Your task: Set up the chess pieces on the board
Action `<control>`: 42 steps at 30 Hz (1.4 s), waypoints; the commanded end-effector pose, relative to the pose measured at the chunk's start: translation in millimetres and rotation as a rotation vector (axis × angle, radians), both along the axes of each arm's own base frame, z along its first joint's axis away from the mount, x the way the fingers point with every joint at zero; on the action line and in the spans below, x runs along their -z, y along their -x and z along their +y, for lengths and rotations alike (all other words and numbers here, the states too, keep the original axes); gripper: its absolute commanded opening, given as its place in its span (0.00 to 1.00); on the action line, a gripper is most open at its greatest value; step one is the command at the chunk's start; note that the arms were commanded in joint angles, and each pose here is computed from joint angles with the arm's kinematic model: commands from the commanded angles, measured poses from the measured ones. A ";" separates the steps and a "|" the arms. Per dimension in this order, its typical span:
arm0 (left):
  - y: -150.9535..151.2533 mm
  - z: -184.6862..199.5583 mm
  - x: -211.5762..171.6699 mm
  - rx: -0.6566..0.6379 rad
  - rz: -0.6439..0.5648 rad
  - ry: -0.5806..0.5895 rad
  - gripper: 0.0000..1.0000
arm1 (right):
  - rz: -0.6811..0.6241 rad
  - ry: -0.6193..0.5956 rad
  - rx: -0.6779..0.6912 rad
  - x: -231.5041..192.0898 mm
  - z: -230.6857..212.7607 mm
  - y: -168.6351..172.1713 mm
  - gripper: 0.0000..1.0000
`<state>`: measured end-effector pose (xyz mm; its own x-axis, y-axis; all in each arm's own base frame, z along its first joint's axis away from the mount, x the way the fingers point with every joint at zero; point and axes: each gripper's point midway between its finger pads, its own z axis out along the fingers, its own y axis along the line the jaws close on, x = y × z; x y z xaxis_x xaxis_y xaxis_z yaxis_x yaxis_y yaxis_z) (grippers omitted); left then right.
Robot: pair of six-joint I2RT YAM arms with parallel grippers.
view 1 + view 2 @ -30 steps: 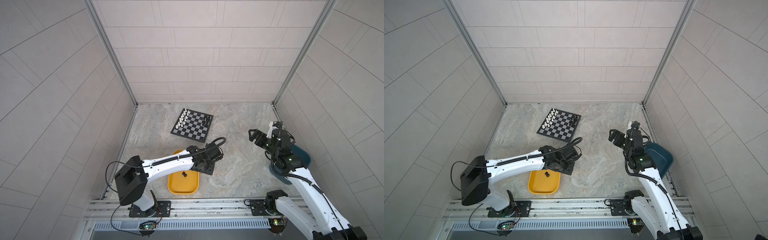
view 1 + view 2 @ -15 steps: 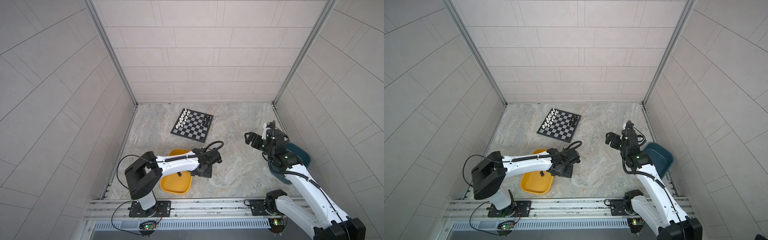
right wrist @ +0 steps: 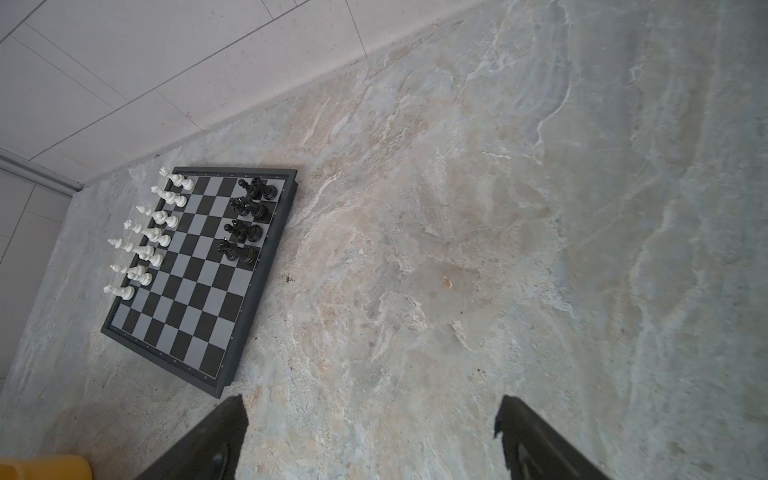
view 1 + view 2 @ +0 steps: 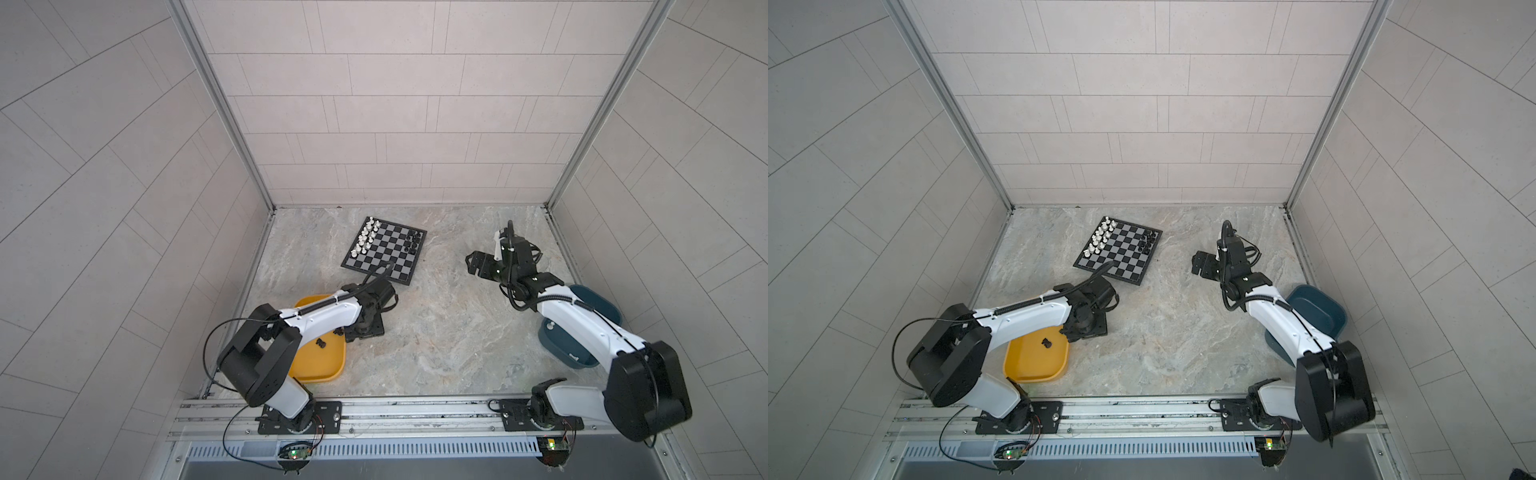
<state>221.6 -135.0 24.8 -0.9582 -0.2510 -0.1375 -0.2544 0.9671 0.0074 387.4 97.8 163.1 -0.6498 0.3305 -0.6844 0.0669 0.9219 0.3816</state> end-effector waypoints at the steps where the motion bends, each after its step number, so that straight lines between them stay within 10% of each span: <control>1: -8.5 18.5 -7.7 0.003 -0.013 0.013 0.66 | -0.053 -0.031 -0.056 -7.3 17.8 -26.3 0.94; 6: -38.3 9.7 -57.8 0.041 -0.144 0.118 0.67 | -0.058 -0.072 -0.102 0.2 37.0 -63.3 0.85; 16: -172.2 71.3 -153.3 -0.343 -0.556 0.350 0.63 | -0.032 -0.127 -0.081 19.2 44.0 -93.0 0.85; 28: -339.1 67.6 -77.6 -0.311 -0.441 0.629 0.38 | -0.050 -0.178 -0.092 10.6 42.5 -97.4 0.85; 42: -391.0 56.5 2.7 -0.291 -0.298 0.758 0.31 | -0.058 -0.178 -0.104 -5.5 36.1 -89.4 0.83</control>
<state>618.5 -76.1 33.1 -0.7699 -0.6254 -0.1272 -0.3637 0.5937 -0.7178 477.7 139.2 143.4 -0.6756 0.3737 -0.6355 -0.0348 0.8449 0.5338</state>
